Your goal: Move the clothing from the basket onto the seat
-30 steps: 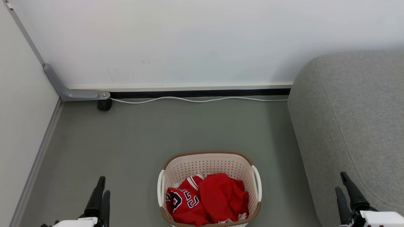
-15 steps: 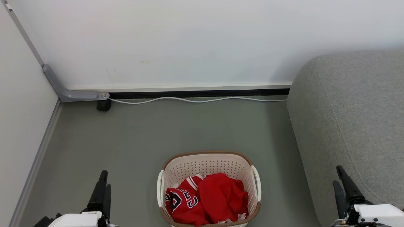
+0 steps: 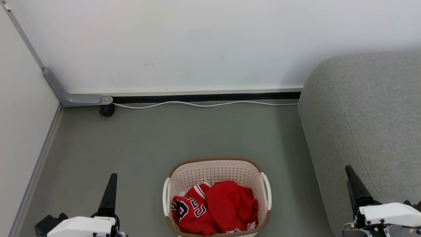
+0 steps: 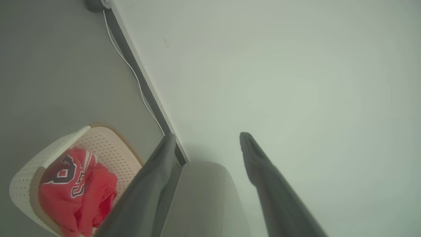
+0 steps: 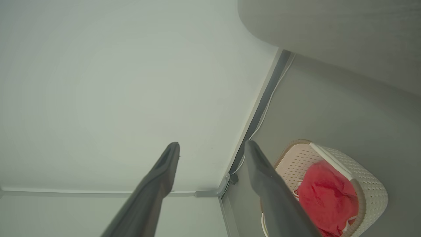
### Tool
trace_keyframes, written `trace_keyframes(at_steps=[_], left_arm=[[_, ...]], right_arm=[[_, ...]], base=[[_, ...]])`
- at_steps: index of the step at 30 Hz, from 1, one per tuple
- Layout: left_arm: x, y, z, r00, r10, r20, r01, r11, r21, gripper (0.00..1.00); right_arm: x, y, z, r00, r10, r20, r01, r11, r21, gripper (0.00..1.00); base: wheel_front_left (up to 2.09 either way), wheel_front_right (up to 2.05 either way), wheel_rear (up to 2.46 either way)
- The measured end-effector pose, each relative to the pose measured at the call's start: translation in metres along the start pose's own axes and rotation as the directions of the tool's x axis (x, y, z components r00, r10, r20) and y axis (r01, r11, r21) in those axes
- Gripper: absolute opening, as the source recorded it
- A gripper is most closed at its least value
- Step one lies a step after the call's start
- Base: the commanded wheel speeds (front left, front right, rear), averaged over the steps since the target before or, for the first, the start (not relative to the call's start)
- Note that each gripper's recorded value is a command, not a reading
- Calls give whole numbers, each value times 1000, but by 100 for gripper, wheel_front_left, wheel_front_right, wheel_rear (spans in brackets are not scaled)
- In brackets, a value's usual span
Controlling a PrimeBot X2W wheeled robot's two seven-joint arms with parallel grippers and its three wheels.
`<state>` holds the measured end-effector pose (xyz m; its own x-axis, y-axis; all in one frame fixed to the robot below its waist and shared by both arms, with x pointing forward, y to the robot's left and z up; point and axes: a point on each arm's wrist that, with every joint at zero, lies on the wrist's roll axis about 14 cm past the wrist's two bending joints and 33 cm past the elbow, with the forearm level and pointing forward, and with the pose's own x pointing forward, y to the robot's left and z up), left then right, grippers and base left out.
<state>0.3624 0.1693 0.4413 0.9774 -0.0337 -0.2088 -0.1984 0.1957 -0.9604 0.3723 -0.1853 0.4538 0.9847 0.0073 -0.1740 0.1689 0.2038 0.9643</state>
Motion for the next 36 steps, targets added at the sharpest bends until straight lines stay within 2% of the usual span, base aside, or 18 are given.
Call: trace_keyframes(at_steps=[8, 18, 27, 36], left_arm=[[4, -7, -4, 1000, -18, -17, 20, 988, 153, 100], [5, -6, -11, 999, -18, -39, 30, 945, 326, 100], [9, -12, -12, 998, -38, -42, 53, 883, 467, 100], [13, -23, -14, 996, -76, -53, 92, 803, 589, 100]], right_arm=[[3, 4, -3, 1000, 8, -13, -9, 990, -141, 100], [9, 8, -8, 999, 17, -30, -25, 953, -303, 100], [13, 14, -9, 999, 36, -41, -50, 893, -448, 100], [17, 25, -6, 997, 71, -36, -79, 821, -566, 100]], base=[[0, 0, 0], [0, 0, 0], [0, 0, 0], [0, 0, 0]])
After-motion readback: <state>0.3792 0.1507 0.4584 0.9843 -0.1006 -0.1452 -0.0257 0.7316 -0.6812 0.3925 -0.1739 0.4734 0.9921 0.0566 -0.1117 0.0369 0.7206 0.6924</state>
